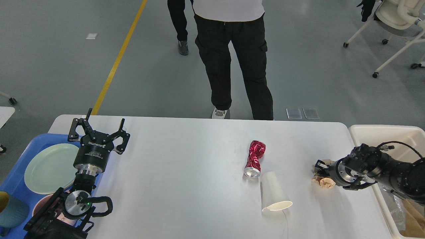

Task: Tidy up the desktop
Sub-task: 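Lower the right gripper and grasp the crumpled tan paper, then lift the tan paper and drop it into the white bin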

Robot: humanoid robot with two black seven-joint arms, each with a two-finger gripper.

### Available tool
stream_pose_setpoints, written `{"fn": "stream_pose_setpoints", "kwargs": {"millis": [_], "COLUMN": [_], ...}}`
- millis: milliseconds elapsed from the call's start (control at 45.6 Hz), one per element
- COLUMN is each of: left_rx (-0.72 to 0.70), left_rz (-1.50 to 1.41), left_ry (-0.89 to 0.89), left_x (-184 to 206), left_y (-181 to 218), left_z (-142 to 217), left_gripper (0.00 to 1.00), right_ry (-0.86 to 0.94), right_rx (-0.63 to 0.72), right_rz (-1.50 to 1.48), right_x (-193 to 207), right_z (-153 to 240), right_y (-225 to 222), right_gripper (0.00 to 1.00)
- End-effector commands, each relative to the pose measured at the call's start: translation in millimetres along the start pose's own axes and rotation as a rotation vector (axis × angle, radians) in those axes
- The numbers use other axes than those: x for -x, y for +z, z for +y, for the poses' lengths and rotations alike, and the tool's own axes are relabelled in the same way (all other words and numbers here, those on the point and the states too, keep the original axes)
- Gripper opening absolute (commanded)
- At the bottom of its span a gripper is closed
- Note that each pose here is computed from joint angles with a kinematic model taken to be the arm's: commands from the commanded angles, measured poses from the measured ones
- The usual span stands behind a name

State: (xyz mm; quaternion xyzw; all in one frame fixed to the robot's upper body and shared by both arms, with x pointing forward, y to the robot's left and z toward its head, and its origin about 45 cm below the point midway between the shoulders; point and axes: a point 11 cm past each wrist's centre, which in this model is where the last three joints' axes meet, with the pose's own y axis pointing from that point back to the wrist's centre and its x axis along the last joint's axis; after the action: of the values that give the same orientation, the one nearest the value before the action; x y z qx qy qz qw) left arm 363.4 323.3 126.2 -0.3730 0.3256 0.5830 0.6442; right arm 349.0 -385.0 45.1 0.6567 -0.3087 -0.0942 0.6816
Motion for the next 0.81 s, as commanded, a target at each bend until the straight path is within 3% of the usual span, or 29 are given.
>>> {"fn": "stream_pose_setpoints", "kwargs": {"millis": [0, 504, 789], "left_rx": [0.0, 0.0, 0.0], "left_rz": [0.0, 0.0, 0.0], "left_ry": [0.0, -0.001, -0.001], "left_x": [0.0, 0.5, 0.5], "left_y": [0.0, 0.0, 0.0], "left_z": [-0.1, -0.3, -0.3], "left_gripper": [0.96, 0.96, 0.96], "right_ry": [0.008, -0.041, -0.261], "right_rx": [0.003, 0.021, 0.004], "right_rz": [-0.01, -0.019, 0.063], "right_x": [-1.1, -5.0, -29.4], "right_z": [0.5, 14.6, 106.5], "right_y": [0.8, 13.9, 1.9], "right_gripper": [0.0, 0.0, 0.0]}}
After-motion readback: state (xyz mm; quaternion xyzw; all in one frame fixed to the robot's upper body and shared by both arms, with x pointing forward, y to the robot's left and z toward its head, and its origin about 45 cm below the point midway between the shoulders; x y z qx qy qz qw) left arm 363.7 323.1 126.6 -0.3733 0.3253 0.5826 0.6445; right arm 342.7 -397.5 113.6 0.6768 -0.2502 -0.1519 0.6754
